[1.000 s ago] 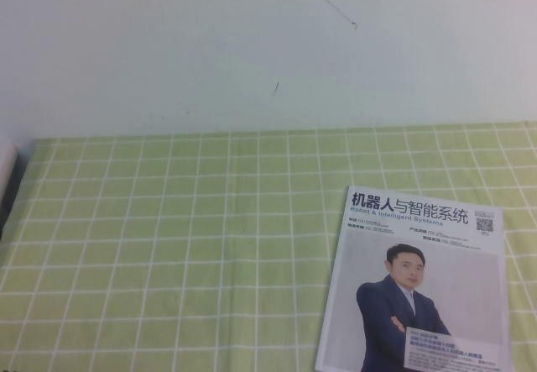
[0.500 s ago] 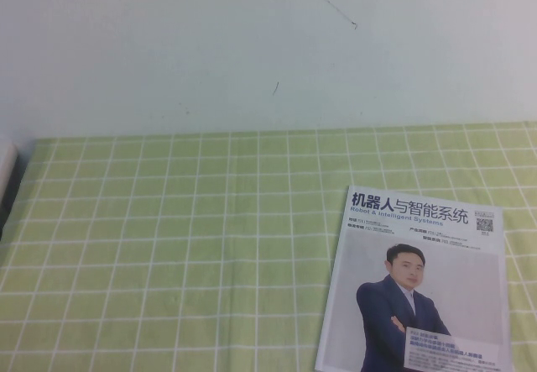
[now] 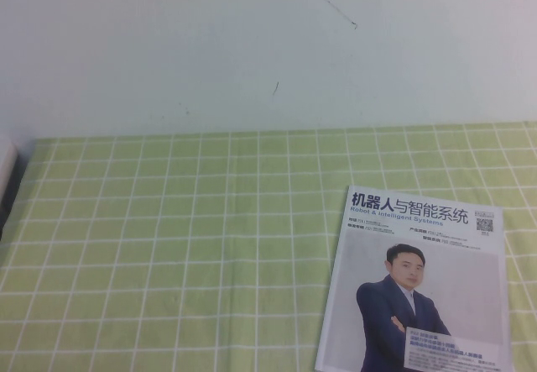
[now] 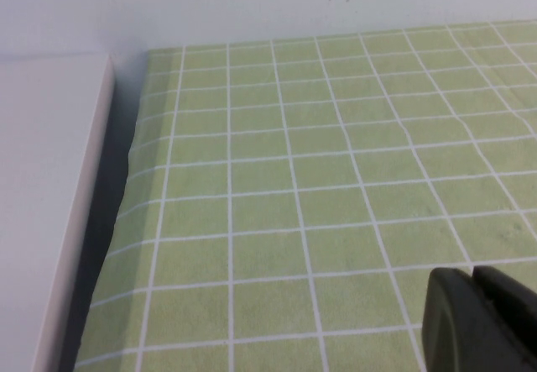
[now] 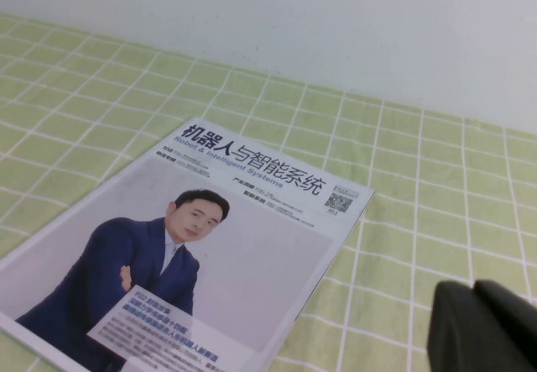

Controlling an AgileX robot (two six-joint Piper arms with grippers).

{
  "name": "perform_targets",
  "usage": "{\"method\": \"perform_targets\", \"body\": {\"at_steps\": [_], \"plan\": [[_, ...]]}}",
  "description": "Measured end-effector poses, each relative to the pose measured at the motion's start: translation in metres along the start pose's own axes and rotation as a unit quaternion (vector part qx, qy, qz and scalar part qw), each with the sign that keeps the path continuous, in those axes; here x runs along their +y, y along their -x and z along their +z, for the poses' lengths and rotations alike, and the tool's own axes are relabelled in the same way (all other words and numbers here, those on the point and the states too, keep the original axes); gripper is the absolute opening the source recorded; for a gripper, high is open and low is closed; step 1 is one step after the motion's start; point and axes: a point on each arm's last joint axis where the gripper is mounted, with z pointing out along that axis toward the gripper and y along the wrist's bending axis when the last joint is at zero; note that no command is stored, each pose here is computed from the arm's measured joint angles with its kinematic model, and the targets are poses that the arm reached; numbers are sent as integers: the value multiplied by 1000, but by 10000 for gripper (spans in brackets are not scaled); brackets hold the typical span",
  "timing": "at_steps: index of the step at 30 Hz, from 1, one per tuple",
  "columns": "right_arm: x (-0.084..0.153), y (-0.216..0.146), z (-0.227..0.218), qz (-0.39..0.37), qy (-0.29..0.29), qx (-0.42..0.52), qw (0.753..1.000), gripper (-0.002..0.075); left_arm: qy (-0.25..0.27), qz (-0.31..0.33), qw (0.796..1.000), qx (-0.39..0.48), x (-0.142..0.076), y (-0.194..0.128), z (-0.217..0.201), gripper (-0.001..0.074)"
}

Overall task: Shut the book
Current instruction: 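Close the open booklet and leave it lying on the table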

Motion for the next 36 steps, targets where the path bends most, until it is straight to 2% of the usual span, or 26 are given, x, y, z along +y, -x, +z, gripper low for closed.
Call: {"method": "perform_targets", "body": {"at_steps": [24, 32, 36], "plan": [[0, -2, 2, 1, -4, 1, 1000, -3, 0, 0, 1000, 0, 0, 0, 0, -4], [-5, -25, 17, 24, -99, -32, 994, -3, 0, 0, 1000, 0, 0, 0, 0, -4], [-6, -47, 33, 26, -126, -33, 991, -3, 0, 0, 1000, 0, 0, 0, 0, -4]]}}
